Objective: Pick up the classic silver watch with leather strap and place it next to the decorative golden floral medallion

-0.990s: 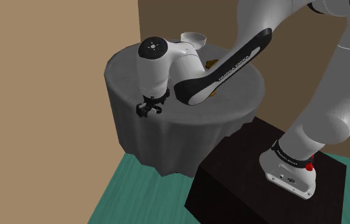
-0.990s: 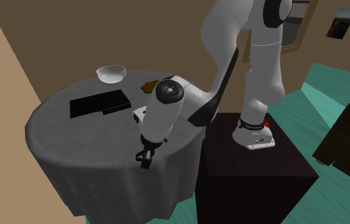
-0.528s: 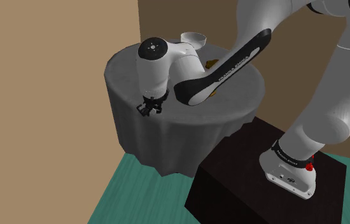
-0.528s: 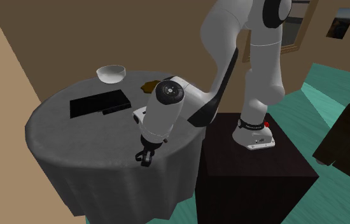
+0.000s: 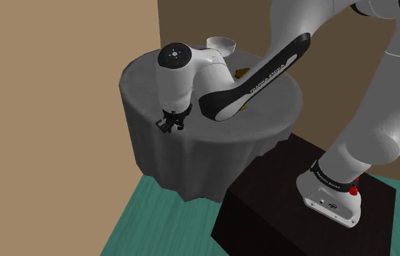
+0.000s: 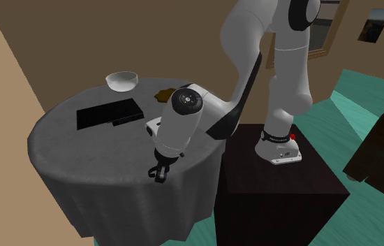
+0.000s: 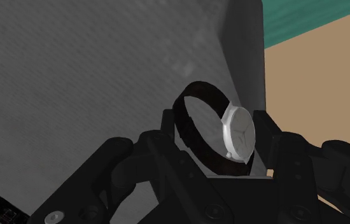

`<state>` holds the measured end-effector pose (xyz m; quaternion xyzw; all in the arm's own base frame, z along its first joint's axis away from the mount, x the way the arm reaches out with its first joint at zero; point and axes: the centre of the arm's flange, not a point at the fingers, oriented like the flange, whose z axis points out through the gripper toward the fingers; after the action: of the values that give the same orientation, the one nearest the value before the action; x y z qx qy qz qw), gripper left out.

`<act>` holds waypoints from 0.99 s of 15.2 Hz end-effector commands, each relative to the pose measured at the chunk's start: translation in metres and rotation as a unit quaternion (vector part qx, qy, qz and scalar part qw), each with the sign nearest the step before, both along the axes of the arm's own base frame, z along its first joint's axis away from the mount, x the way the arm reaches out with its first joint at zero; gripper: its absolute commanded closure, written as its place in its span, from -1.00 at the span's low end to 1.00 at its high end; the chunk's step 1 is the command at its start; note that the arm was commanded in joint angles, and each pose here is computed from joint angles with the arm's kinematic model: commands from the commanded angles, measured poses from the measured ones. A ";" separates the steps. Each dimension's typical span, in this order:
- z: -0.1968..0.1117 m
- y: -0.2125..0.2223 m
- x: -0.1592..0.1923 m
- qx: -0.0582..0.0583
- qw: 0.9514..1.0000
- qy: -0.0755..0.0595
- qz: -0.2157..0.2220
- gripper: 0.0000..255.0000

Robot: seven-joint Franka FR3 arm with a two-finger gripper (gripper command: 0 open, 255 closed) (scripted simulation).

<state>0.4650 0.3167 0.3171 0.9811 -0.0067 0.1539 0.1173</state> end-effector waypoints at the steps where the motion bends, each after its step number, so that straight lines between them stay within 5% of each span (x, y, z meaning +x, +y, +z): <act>1: -0.001 -0.003 0.001 -0.002 1.000 0.002 -0.004 1.00; 15: 0.073 -0.003 0.001 -0.002 1.000 0.002 -0.004 1.00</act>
<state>0.4664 0.3149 0.3844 0.9811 -0.0102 0.1517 0.1197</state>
